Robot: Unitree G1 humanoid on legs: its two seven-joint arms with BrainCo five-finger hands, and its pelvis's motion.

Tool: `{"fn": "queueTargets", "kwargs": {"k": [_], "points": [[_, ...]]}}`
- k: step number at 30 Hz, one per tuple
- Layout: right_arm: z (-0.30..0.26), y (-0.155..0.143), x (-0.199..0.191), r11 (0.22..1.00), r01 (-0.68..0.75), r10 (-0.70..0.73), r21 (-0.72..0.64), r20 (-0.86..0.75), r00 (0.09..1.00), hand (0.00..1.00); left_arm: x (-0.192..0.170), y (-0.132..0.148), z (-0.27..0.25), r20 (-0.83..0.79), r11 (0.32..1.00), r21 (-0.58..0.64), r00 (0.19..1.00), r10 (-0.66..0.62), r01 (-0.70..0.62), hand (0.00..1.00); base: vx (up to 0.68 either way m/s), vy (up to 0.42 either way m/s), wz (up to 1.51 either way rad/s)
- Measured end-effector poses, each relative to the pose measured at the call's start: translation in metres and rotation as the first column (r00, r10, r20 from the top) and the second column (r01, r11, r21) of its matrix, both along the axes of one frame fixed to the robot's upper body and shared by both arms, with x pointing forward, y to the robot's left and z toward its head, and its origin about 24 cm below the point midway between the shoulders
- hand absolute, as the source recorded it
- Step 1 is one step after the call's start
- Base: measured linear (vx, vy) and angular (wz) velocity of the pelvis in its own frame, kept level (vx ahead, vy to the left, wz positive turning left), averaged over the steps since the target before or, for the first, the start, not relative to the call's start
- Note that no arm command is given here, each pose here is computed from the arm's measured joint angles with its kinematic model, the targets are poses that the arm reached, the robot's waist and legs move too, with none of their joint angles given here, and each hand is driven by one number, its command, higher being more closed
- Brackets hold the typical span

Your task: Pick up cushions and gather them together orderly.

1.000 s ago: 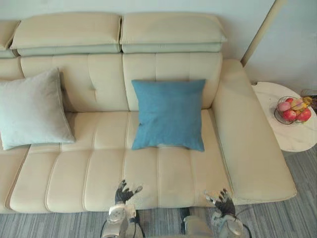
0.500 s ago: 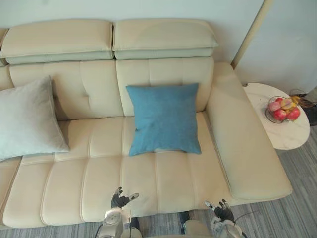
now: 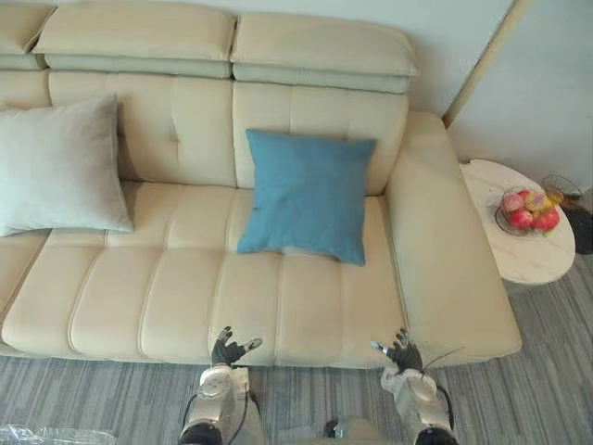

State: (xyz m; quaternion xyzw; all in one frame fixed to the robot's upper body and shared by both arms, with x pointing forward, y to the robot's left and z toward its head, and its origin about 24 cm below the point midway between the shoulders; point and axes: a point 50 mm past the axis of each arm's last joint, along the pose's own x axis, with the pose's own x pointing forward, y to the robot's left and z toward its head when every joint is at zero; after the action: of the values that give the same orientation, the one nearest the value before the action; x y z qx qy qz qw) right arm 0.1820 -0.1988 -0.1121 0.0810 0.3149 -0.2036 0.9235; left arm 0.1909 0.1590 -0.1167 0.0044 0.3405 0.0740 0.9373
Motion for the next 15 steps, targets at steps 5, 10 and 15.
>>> {"fn": "queueTargets", "kwargs": {"k": [5, 10, 15], "points": [[-0.018, -0.010, -0.031, 1.000, 0.029, -0.030, -0.009, -0.136, 0.990, 0.00, -0.012, -0.001, -0.008, -0.051, 1.000, -0.004, 0.999, 0.003, -0.003, 0.00, -0.27, -0.009, 0.41], [-0.030, 0.001, -0.044, 0.998, 0.043, -0.031, 0.055, -0.199, 0.980, 0.00, -0.025, 0.013, -0.015, -0.108, 0.999, 0.030, 0.994, 0.015, -0.012, 0.00, -0.13, 0.181, -0.03], [-0.039, 0.005, -0.068, 0.993, 0.088, -0.062, 0.085, -0.267, 0.962, 0.00, -0.047, 0.027, -0.024, -0.173, 0.998, 0.066, 0.984, 0.032, -0.020, 0.00, -0.06, 0.154, -0.10]]}}
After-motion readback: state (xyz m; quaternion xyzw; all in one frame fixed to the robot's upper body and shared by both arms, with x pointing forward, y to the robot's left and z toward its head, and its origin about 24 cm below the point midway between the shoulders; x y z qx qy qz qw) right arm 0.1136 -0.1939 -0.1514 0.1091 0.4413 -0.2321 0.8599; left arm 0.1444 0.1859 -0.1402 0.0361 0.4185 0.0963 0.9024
